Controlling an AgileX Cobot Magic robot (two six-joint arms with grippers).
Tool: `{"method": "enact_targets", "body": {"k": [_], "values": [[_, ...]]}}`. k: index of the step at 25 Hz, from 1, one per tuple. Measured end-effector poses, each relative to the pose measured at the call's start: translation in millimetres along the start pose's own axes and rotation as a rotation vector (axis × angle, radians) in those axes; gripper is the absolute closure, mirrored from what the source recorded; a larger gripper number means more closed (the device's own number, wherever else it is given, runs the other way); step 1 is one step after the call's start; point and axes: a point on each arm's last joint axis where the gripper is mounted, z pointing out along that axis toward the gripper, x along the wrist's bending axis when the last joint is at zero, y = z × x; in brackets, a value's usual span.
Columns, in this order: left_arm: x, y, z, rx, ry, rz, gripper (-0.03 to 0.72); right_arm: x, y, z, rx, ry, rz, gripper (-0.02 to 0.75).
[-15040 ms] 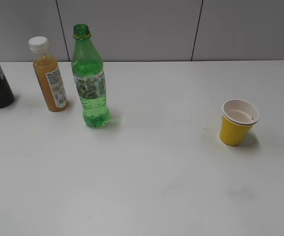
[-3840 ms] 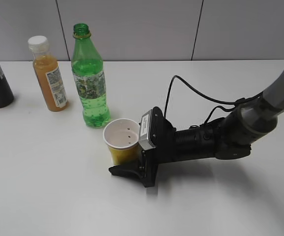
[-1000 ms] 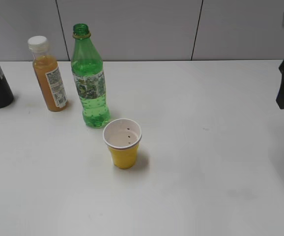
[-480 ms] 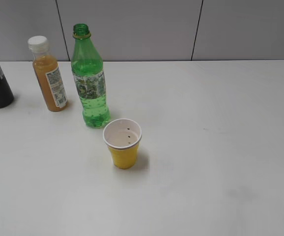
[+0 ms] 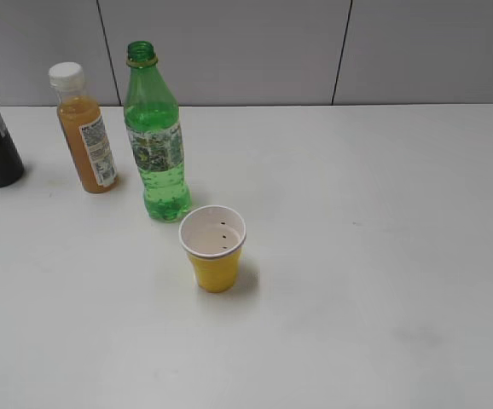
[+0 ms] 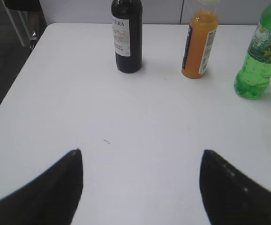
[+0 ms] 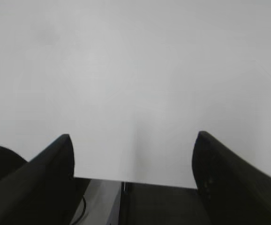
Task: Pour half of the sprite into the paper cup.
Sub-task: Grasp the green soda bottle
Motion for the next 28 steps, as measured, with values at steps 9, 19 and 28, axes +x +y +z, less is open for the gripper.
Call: {"method": "enact_targets", "body": {"k": [9,19,28], "values": [[0.0,0.0,0.0,0.000,0.000,0.000,0.100,1.6,-14.9,-38.1,-0.277,0.007,-0.012,0.149],[0.0,0.0,0.0,0.000,0.000,0.000,0.100,2.3,-52.5,-59.4,-0.398,0.015,-0.027,0.149],[0.0,0.0,0.0,0.000,0.000,0.000,0.100,2.5,-65.3,-70.5,-0.514,0.017,-0.033,0.149]]}}
